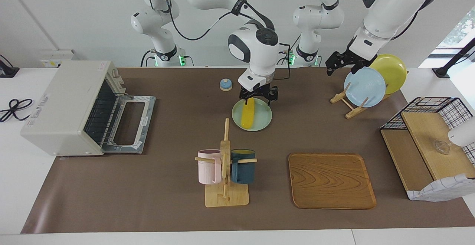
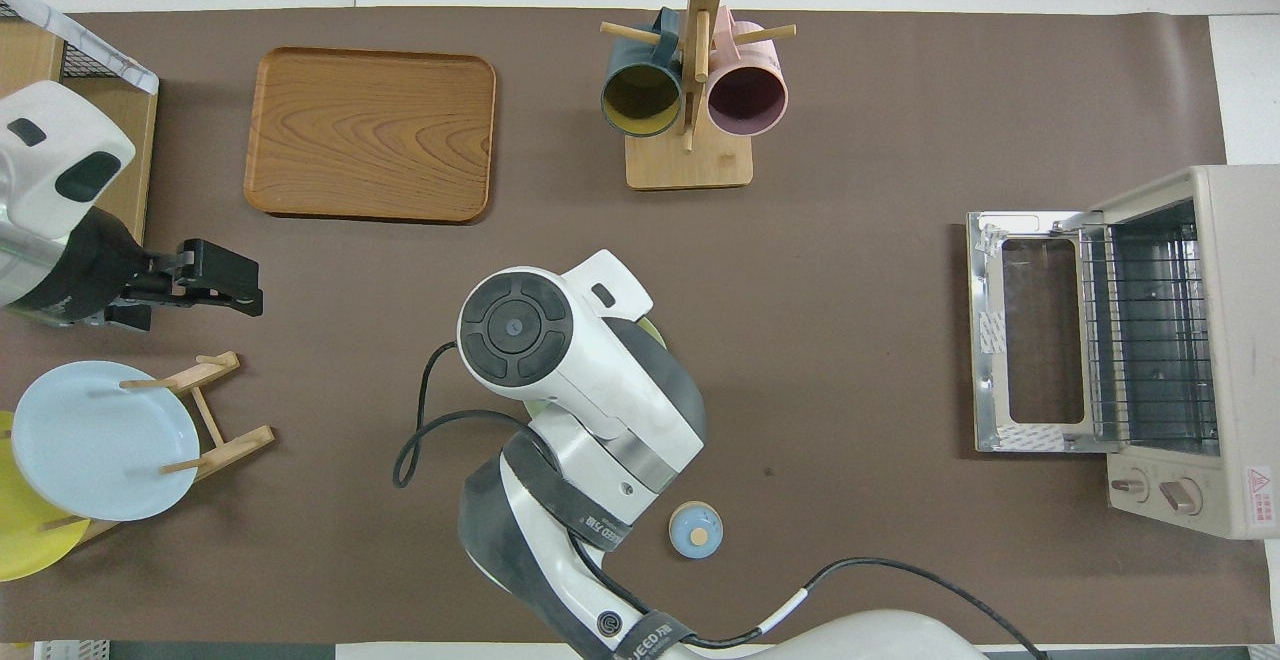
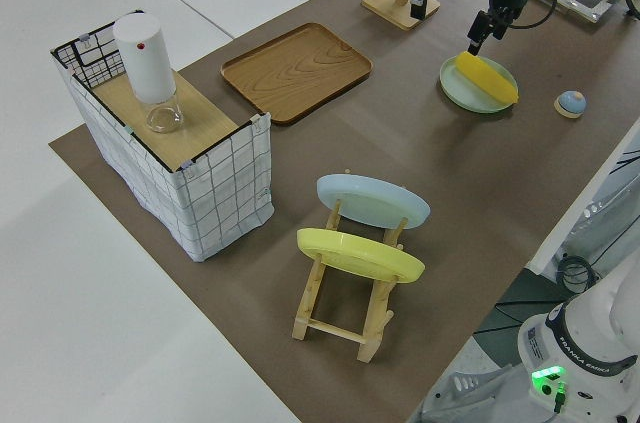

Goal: Put corn in oven
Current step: 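Grasp the green plate holding the corn with the right gripper, then carry the plate with corn into the open oven with the right gripper, then release the plate inside the oven and pull the right gripper out, then push the oven door closed with the right gripper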

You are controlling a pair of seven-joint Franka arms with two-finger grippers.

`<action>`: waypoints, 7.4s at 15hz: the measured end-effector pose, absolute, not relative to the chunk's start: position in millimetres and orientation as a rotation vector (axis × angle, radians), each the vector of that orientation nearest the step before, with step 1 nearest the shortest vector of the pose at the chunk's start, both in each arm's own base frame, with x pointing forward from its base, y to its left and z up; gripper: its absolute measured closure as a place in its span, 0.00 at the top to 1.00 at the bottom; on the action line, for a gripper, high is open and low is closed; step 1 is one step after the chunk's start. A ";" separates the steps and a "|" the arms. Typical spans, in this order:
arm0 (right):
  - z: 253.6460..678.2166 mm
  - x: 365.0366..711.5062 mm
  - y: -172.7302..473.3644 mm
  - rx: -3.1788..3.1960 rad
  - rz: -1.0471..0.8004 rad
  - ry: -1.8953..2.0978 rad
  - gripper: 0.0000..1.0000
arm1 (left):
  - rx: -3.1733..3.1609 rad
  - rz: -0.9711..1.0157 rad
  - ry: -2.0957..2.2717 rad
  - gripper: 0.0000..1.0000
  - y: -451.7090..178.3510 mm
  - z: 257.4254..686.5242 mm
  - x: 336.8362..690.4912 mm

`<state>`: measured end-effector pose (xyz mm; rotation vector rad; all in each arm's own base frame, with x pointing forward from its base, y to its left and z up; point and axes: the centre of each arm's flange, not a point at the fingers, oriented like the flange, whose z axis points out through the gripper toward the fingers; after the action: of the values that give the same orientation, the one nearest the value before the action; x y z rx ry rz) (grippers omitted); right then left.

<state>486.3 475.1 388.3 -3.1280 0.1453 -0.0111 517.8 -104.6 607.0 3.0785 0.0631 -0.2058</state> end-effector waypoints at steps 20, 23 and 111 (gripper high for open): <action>288.8 454.9 562.9 -3.249 -0.089 -0.126 1.00 | 3.105 -0.158 -0.098 1.00 -92.2 604.3 533.3; 283.2 461.0 563.2 -3.252 -0.094 -0.070 1.00 | 3.104 -0.155 -0.098 1.00 -92.5 604.4 533.5; 466.7 534.5 39.7 -3.248 0.277 -0.175 0.53 | 3.104 -0.153 -0.088 1.00 -88.5 606.7 532.1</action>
<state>534.5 39.7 466.7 -3.2483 -0.1748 0.2770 532.1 -88.5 606.7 3.1044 -0.0880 -0.1535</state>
